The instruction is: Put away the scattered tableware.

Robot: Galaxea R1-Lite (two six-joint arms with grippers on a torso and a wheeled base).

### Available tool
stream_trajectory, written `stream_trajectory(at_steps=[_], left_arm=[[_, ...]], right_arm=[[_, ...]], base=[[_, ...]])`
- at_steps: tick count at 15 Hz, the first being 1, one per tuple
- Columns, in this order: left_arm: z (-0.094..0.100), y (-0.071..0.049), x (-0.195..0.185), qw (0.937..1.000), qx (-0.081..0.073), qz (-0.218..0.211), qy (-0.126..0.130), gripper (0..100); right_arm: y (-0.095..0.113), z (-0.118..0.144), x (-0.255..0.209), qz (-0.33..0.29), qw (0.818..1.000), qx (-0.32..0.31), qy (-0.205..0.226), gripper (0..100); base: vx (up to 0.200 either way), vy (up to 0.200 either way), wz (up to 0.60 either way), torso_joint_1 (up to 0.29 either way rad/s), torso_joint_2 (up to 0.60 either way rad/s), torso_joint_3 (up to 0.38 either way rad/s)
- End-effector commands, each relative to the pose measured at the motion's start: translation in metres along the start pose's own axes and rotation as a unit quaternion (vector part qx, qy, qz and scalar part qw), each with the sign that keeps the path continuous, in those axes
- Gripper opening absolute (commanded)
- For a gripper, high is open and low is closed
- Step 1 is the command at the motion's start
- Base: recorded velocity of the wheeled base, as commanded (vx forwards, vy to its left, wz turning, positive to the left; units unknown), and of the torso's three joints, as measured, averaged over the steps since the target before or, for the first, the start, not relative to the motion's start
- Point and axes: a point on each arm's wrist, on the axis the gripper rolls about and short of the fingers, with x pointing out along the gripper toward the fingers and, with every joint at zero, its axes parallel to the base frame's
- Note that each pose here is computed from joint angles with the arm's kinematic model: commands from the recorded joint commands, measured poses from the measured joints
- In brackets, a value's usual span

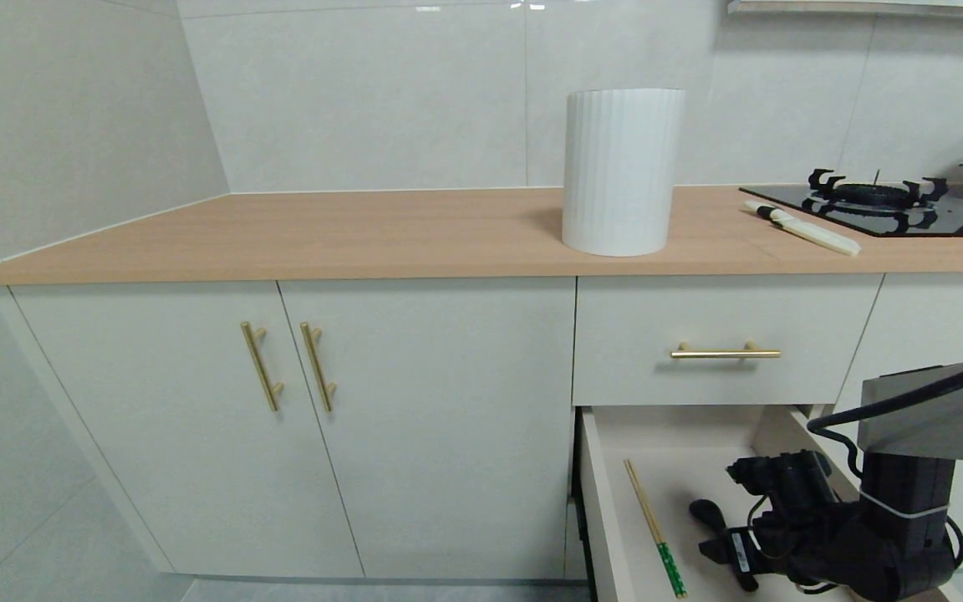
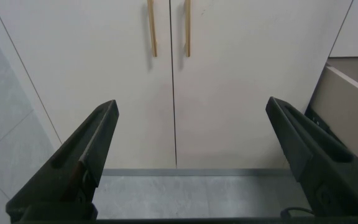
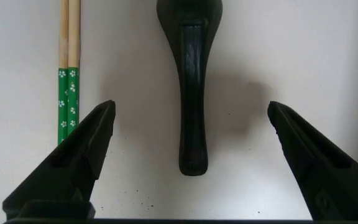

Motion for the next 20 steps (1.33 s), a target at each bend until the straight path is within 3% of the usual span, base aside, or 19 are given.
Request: stream_trajectory(at_steps=[1,2,6,11,16,20], left_arm=[[0.0,0.0,0.0,1.0,0.0,0.0,0.001,100],[0.0,0.0,0.0,1.0,0.0,0.0,0.001,100],[0.0,0.0,0.0,1.0,0.0,0.0,0.001,100],[0.0,0.0,0.0,1.0,0.0,0.0,0.001,100],[0.0,0.0,0.0,1.0,0.0,0.0,0.001,100],[0.0,0.0,0.0,1.0,0.0,0.0,0.001,100]], right_arm=[[0.0,0.0,-0.001,0.0,1.0,0.0,-0.001,100],[0.001,0.001,-0.002,-0.001,1.0,-0.001,-0.003,100],[0.0,0.035,-0.075,0.006,0.995,0.017,-0.093,100],[0.013,0.051,-0.156,0.032,0.992,-0.003,-0.126,100],[0.024,0.05,-0.206,0.052,0.993,-0.029,-0.107,100],[0.025,0.048,-0.211,0.054,0.993,-0.033,-0.1,100]], base=[[0.0,0.0,0.0,0.0,0.0,0.0],[0.0,0.0,0.0,0.0,0.0,0.0],[0.0,0.0,0.0,0.0,0.0,0.0],[0.0,0.0,0.0,0.0,0.0,0.0],[0.0,0.0,0.0,0.0,0.0,0.0],[0.0,0.0,0.0,0.0,0.0,0.0]])
